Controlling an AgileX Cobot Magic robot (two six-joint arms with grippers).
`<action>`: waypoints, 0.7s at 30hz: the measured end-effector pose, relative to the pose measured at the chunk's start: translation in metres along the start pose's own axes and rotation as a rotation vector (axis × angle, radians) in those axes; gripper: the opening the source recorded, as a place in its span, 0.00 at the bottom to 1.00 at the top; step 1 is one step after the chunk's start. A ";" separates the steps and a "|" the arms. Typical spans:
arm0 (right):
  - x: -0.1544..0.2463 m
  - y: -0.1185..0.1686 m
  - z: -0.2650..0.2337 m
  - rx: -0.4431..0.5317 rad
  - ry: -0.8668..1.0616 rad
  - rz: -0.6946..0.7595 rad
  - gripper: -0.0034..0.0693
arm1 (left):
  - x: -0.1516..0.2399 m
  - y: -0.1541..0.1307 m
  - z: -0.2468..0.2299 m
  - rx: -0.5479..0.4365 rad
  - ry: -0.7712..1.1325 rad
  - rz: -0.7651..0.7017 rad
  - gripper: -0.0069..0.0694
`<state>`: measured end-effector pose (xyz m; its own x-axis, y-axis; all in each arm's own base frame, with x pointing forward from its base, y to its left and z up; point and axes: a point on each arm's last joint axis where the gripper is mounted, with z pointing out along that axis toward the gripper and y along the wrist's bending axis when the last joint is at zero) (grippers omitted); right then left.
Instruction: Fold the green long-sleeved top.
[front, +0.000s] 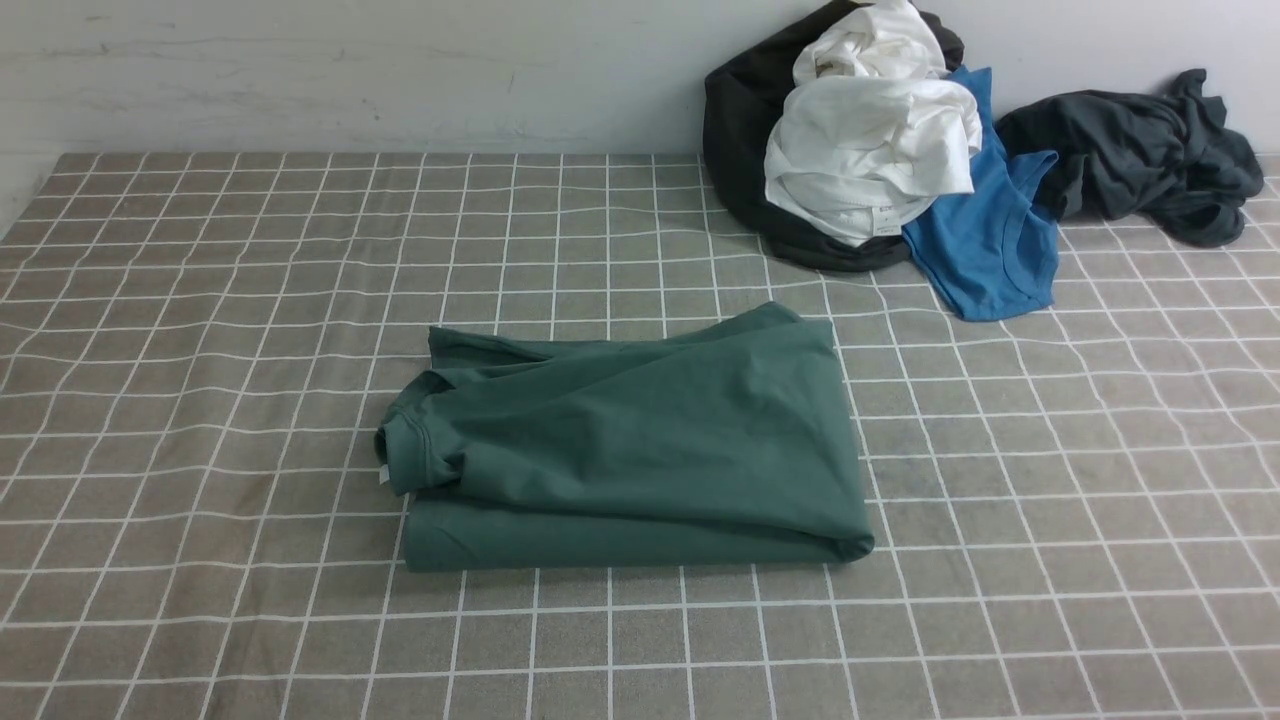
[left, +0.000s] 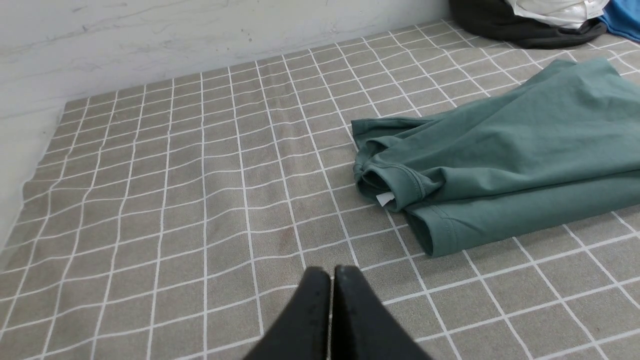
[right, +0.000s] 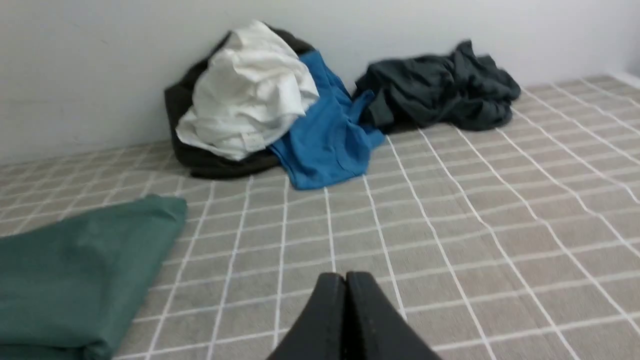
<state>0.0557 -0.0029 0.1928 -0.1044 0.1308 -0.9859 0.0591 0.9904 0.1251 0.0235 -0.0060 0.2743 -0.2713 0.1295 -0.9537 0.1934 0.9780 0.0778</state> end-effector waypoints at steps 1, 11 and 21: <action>0.001 0.000 0.000 0.002 0.002 0.001 0.04 | 0.000 0.000 0.000 0.000 0.000 0.000 0.08; 0.011 -0.002 0.001 0.023 0.070 -0.002 0.04 | 0.000 0.000 0.000 0.000 0.001 0.000 0.08; 0.011 -0.002 0.001 0.023 0.070 -0.002 0.04 | 0.000 0.000 0.000 0.000 0.001 0.000 0.08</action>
<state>0.0552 -0.0038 0.1819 -0.1737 0.1328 -0.9758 0.0814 0.9894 0.1202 0.0236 -0.0060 0.2740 -0.2722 0.1297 -0.9535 0.1935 0.9780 0.0778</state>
